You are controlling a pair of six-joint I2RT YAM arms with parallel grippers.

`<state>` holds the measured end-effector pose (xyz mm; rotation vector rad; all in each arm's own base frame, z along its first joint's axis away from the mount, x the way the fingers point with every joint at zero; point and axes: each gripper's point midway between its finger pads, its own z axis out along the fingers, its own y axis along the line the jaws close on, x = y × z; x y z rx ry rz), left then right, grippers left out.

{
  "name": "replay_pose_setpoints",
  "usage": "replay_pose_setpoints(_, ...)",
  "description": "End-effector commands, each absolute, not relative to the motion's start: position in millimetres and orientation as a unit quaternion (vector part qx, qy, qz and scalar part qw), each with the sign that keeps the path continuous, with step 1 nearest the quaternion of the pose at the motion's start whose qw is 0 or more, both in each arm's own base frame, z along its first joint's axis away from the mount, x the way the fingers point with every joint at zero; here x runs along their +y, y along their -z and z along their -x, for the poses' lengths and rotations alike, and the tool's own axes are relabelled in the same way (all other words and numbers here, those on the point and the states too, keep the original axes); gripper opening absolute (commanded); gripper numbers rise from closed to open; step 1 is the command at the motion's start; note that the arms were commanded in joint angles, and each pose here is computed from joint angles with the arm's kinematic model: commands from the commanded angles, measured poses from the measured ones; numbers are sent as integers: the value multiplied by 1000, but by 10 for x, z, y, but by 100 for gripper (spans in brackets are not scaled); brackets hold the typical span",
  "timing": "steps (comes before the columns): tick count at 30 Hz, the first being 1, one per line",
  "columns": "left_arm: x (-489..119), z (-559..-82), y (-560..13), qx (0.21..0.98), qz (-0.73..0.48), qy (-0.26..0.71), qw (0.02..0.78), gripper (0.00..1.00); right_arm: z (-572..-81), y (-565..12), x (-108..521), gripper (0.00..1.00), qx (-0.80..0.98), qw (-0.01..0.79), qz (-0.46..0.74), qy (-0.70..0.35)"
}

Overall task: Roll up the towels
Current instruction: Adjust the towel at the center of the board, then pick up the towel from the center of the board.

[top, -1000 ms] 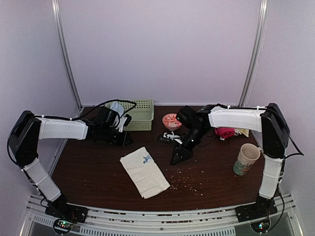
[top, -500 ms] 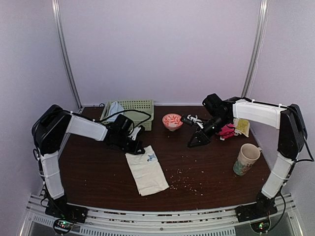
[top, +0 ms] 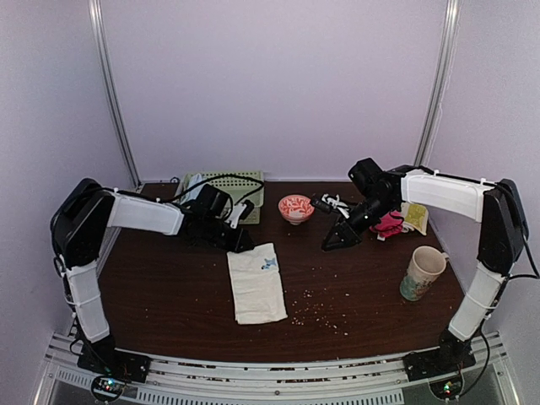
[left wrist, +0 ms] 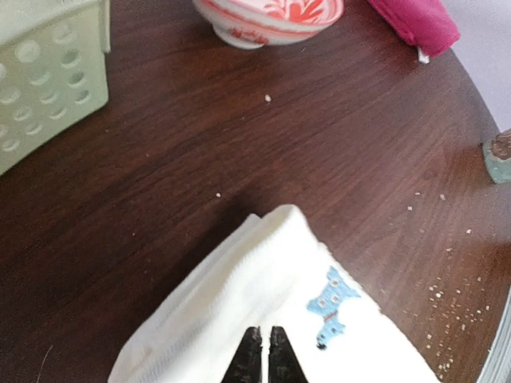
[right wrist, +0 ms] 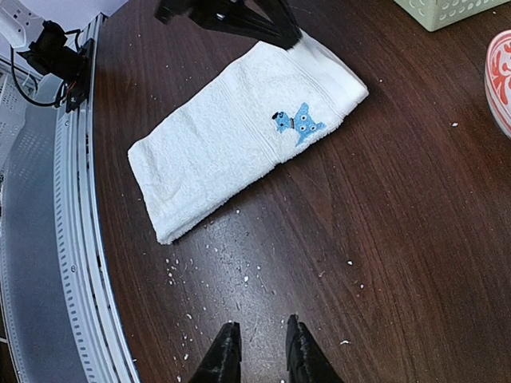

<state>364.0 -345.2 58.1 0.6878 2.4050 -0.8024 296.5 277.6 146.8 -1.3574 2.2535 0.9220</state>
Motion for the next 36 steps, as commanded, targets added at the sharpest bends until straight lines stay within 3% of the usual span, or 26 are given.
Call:
replay_pose_setpoints(1,-3373,-3465,-1135,852,-268,319,316,6,-3002,-1512,2758,21,794,190,480,-321)
replay_pose_setpoints(10,-3517,-2146,-908,807,-386,378,239,1,-3126,-1394,3082,21,805,176,451,-343)
replay_pose_setpoints(16,-3462,-1659,-684,798,-410,395,196,0,-3135,-1213,3535,19,801,142,447,-373)
replay_pose_setpoints(22,-3430,-1498,-136,833,-413,342,137,0,-3210,-998,4102,18,790,123,464,-382)
replay_pose_setpoints(26,-3395,-1510,34,844,-412,313,142,0,-3250,-722,4283,17,795,102,454,-390)
replay_pose_setpoints(36,-3558,-1800,-51,839,-420,286,194,0,-3831,-250,3832,14,863,116,379,-313)
